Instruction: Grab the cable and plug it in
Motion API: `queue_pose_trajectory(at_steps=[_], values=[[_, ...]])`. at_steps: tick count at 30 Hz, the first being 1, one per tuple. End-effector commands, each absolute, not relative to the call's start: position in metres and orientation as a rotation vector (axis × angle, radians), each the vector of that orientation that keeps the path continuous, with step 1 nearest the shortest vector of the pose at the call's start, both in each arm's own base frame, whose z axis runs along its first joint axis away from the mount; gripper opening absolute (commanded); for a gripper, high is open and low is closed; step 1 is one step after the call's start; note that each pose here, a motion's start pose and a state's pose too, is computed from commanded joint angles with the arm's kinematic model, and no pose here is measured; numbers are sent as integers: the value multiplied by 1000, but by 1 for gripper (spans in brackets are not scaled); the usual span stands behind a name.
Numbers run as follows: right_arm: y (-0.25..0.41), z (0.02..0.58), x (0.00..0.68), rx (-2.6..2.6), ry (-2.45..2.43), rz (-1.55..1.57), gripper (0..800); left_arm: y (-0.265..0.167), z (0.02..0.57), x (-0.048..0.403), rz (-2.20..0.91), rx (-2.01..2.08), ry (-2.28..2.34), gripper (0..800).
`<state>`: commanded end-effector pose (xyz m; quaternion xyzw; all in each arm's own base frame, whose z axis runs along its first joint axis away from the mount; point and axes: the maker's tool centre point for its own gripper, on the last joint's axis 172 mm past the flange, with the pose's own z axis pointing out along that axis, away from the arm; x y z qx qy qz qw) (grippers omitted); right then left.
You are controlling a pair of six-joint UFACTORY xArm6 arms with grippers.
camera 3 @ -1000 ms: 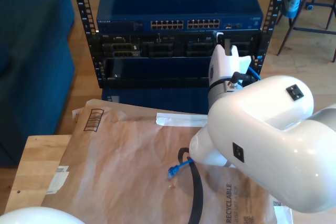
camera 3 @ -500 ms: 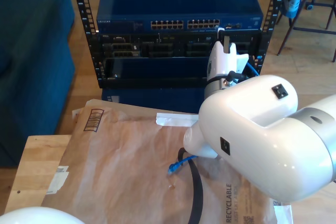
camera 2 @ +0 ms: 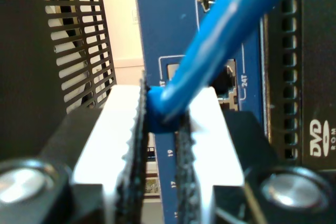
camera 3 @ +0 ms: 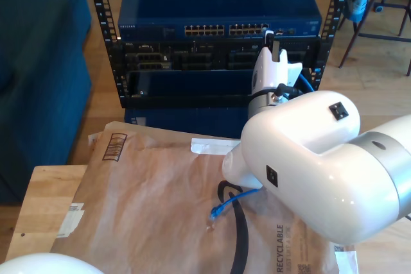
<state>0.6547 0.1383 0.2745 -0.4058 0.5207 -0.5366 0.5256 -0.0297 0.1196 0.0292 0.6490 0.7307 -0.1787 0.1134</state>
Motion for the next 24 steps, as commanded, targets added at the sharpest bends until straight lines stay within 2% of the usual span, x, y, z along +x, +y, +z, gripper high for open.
queue_pose_trajectory(at_steps=[24], values=[[140,273,658,-963,1240,-1287,0,120,29,-30,-524,1904,2143,800]])
